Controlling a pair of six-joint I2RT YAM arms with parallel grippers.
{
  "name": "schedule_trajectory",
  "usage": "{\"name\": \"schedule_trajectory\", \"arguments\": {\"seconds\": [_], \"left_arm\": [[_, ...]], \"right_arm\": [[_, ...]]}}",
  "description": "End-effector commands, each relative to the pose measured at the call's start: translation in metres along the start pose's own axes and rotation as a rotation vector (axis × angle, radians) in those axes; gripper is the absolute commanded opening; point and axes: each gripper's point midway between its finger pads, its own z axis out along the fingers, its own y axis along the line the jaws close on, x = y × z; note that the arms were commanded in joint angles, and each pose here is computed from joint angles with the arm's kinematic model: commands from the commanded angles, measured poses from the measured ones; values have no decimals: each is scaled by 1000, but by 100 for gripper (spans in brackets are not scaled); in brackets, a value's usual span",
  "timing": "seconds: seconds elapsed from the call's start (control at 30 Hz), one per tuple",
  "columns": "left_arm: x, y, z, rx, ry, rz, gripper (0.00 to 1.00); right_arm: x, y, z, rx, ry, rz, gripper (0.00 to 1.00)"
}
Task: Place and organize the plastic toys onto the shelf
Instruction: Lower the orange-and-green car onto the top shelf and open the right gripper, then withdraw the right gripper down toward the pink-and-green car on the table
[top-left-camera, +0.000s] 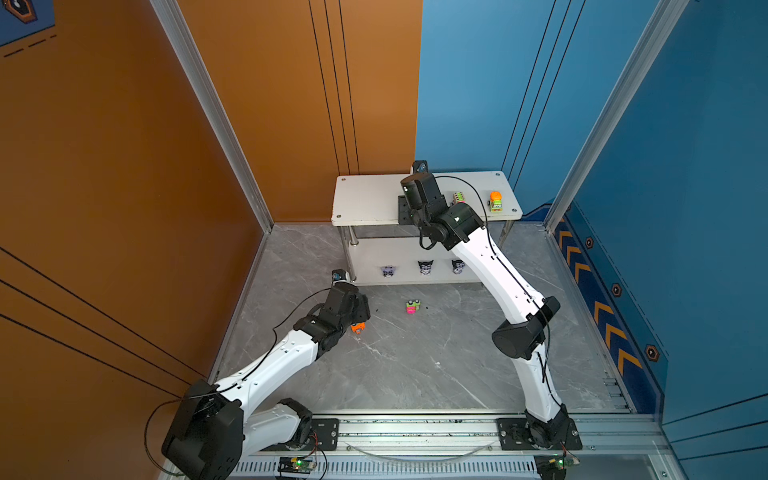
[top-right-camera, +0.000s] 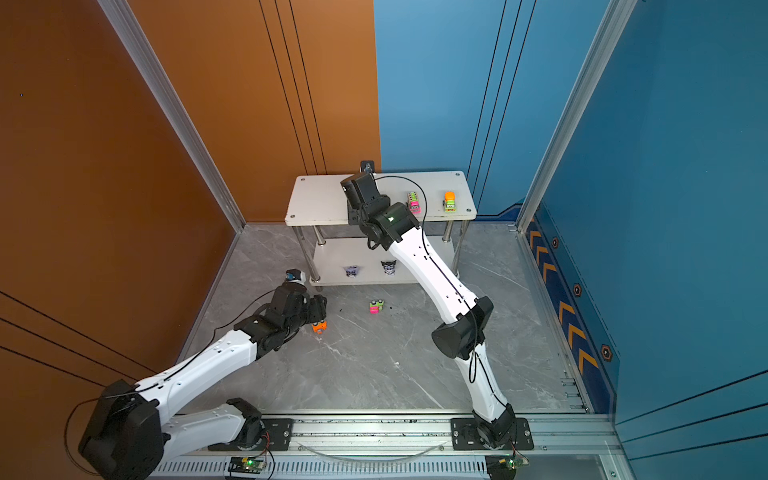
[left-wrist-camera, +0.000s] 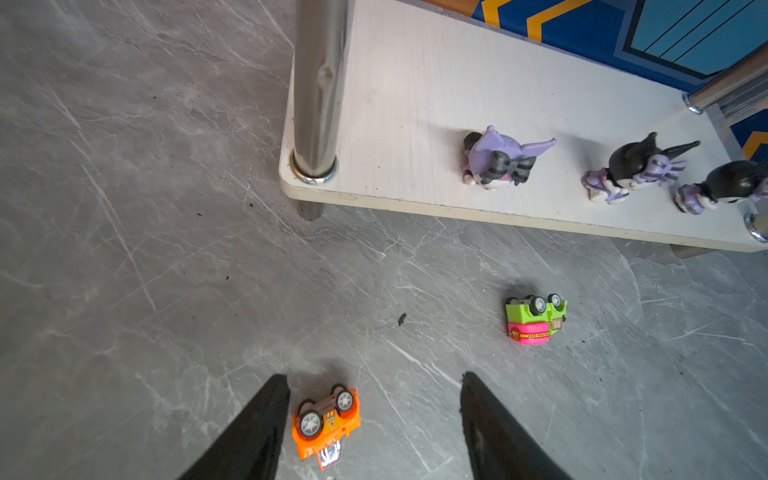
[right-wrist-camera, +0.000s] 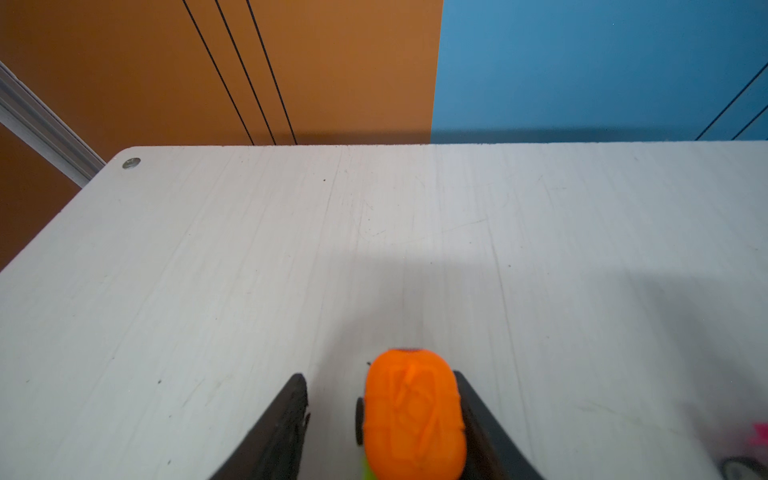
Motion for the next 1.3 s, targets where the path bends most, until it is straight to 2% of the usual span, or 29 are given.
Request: {"name": "schedule_trajectory", "arguments": {"seconds": [0.0,0.23,0.43,0.67,0.83,1.0,1.1,1.27], "left_arm": [[3,5,-4,-7,12,-2,67],[0,6,-8,-12,3,-3,67],[0,10,-12,-24,-2,-1,67],[5,23,-21,-73,7,15,63],[16,35,-24,-111,29,20,63],[36,44,-18,-138,81,10,60],[52,50,-9,-154,113,-11,60],[70,43,13,-125,150,-56,62]], "right_arm": [[-3,3,-11,-58,14,15,56],[-34,-8,-40,-67,-60,23,60],[-59,-16,-79,-109,-119,35,62],[-45,-10,-122,-193,-106,-56,46],[-5,7,-164,-314,-132,-174,26],[61,8,-181,-438,-139,-181,19],[120,25,-178,-586,-64,-216,19],[207,33,-144,-570,152,-316,18]]}}
